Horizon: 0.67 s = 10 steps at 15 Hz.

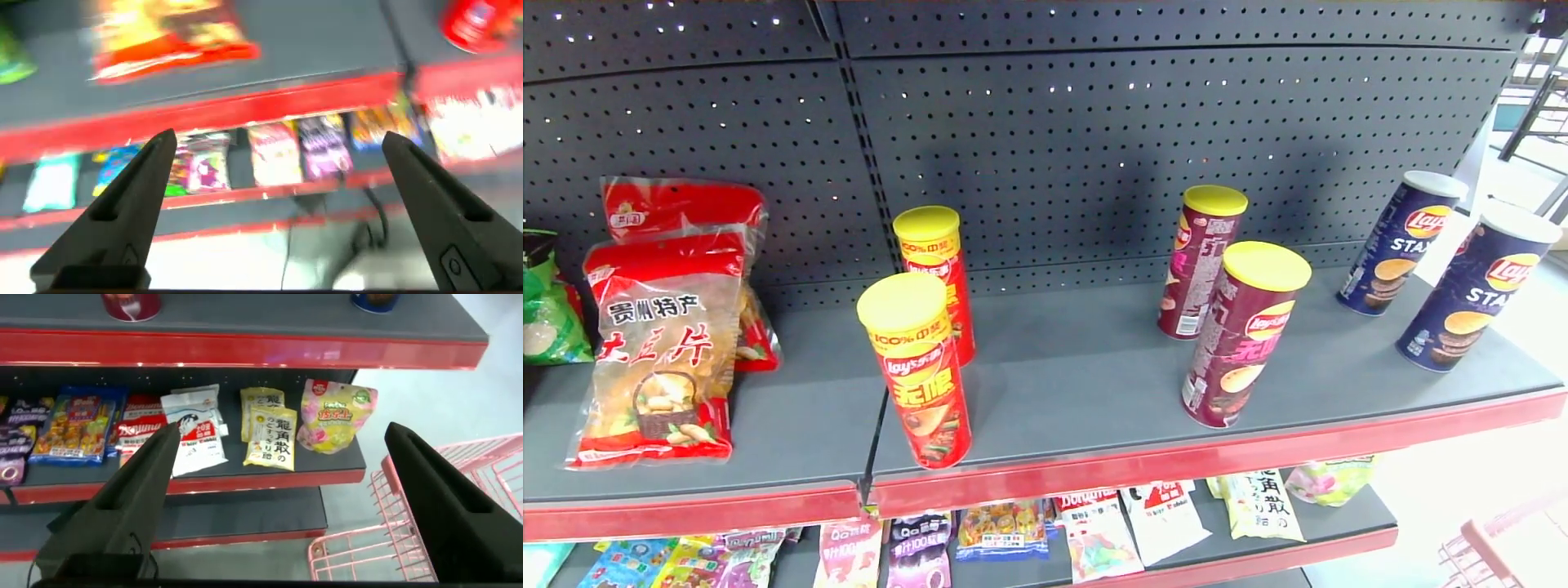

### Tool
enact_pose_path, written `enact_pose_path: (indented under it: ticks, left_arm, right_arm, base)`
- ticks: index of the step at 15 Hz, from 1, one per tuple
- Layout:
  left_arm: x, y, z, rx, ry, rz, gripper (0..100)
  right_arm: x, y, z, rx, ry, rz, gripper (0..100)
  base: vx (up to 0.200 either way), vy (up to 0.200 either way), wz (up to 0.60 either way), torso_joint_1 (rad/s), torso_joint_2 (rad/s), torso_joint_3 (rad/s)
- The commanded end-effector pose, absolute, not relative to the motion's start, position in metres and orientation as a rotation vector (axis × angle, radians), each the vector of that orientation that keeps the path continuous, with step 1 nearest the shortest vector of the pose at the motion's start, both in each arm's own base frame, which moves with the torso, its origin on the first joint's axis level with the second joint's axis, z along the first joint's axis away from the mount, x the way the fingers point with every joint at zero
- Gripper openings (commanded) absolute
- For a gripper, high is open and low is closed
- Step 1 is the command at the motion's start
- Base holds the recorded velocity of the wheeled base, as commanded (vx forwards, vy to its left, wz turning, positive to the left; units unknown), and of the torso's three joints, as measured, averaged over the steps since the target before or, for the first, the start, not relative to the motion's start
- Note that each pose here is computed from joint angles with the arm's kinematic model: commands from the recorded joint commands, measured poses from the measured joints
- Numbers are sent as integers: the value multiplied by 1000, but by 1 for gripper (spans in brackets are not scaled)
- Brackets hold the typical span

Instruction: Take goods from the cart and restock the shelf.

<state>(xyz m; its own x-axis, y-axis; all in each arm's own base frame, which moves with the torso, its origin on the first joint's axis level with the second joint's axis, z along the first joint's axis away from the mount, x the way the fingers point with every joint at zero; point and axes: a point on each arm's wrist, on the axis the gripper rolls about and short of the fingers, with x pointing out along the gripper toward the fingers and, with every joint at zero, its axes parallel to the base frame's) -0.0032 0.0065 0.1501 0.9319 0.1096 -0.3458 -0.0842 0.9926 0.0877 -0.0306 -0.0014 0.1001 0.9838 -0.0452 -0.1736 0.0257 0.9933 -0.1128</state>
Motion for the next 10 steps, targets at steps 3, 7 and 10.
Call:
enact_pose_path:
  ticks: [3, 7, 10]
  left_arm:
    - [-36, 9, 114, -113, 156, 157, 100]
    - [-17, 4, 90, -67, 32, 6, 100]
    - [-15, 3, 83, -83, 46, -12, 100]
  right_arm:
    - [-36, -1, 91, -90, 126, -5, 100]
    - [-34, 0, 87, -48, 96, 25, 100]
    - [-25, 1, 84, -43, -21, 55, 100]
  base:
    - [0, 0, 0, 0, 0, 0]
    - [0, 0, 0, 0, 0, 0]
    - [0, 0, 0, 0, 0, 0]
